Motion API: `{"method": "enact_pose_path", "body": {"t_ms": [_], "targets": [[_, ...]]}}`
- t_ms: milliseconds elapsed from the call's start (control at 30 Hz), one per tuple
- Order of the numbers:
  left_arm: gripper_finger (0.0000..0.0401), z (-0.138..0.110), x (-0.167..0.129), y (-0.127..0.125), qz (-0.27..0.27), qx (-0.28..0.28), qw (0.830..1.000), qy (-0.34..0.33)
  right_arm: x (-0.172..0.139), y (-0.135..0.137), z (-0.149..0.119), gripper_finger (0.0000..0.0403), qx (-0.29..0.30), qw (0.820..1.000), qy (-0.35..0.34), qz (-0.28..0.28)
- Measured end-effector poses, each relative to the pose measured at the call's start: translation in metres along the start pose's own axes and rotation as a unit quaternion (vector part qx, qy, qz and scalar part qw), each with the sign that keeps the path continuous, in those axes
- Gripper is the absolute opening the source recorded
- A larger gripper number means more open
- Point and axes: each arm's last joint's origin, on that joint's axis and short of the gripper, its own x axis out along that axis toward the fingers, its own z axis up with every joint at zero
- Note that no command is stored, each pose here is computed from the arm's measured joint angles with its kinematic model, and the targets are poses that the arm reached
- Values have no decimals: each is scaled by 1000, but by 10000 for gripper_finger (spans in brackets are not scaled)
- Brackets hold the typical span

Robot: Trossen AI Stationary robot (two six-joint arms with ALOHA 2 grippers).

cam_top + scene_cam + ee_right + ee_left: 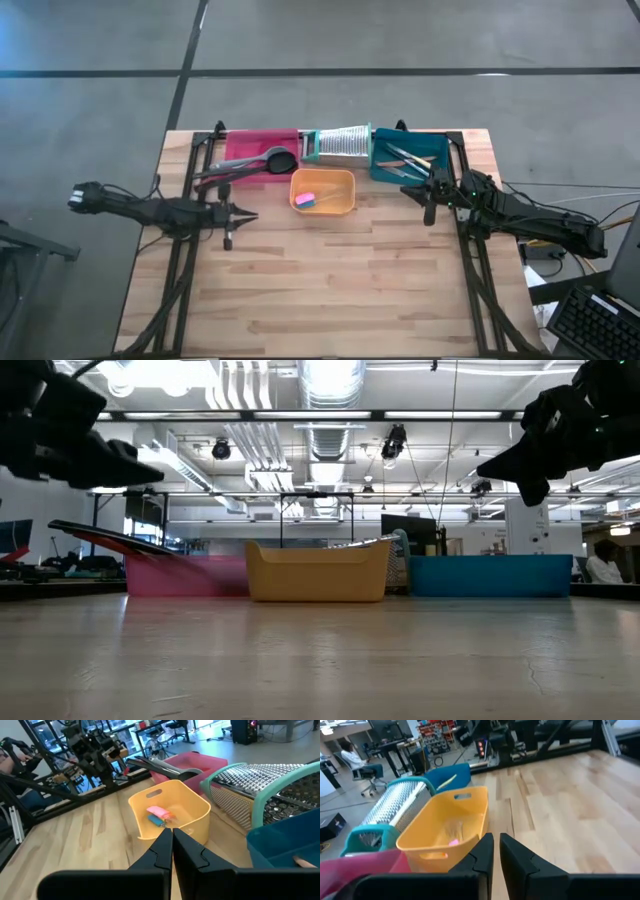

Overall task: Pick & Place Kitchen Items
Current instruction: Return to Home Position

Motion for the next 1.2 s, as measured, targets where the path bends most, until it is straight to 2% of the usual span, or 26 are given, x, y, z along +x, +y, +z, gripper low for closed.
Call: {"method": "enact_pose_path", "body": {"t_ms": [200, 1200], "targets": [[41, -16, 3, -4, -5, 7, 1000, 15, 0, 0, 0, 8, 1, 1000, 0, 0], [37, -18, 4, -5, -5, 6, 1000, 16, 0, 0, 0, 9, 1, 1000, 0, 0]]}}
